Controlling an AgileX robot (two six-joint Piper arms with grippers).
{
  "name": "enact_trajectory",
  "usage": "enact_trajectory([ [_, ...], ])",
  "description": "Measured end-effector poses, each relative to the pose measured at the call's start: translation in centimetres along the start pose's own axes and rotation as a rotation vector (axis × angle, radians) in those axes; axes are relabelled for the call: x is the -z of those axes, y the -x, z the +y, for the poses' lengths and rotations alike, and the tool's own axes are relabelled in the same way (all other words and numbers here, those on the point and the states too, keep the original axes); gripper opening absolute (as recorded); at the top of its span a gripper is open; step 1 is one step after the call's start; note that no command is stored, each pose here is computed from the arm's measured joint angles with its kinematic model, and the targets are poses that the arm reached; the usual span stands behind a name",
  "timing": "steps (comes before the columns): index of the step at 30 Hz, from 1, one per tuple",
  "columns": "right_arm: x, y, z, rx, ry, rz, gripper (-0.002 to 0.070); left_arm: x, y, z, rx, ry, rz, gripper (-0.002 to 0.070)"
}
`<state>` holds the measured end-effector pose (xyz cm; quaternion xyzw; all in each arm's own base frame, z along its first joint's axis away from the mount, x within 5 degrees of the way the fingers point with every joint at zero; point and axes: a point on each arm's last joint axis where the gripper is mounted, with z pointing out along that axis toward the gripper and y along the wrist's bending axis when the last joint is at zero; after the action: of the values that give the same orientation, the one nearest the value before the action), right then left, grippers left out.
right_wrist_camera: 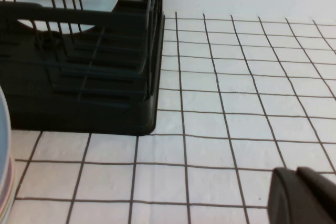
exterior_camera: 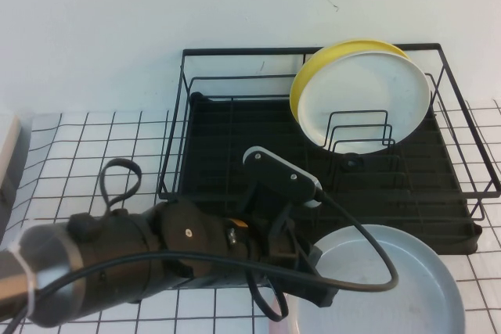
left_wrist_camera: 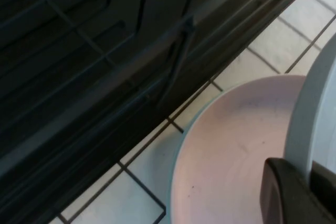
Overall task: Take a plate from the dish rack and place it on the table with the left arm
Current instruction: Place the plate from the table
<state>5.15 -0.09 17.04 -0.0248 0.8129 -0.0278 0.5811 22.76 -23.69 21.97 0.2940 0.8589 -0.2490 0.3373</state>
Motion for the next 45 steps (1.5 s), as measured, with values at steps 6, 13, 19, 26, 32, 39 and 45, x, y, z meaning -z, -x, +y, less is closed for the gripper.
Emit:
enact_trajectory([
  [6,0.0,0.0,0.0,0.000,0.000,0.000,-0.0003,-1.3,-0.6,0.6,0.004,0.033,0.020,0.0002],
  [13,0.0,0.0,0.0,0.000,0.000,0.000,-0.0003,-1.5,-0.5,0.9,-0.042,0.063,0.003,0.0001],
  [19,0.0,0.0,0.0,0.000,0.000,0.000,-0.0003,-1.5,-0.5,0.9,-0.045,0.060,0.005,0.0000],
  [26,0.0,0.0,0.0,0.000,0.000,0.000,-0.0003,-1.6,-0.6,0.9,-0.049,0.059,0.011,0.0000],
  [32,0.0,0.0,0.0,0.000,0.000,0.000,-0.0003,-2.3,-1.2,1.1,-0.079,0.059,0.047,0.0000],
  [39,0.0,0.0,0.0,0.000,0.000,0.000,-0.0003,-2.8,-1.6,1.3,-0.101,0.061,0.069,0.0000],
  [45,0.0,0.0,0.0,0.000,0.000,0.000,-0.0003,-2.8,-1.6,1.3,-0.116,0.066,0.068,0.0059],
])
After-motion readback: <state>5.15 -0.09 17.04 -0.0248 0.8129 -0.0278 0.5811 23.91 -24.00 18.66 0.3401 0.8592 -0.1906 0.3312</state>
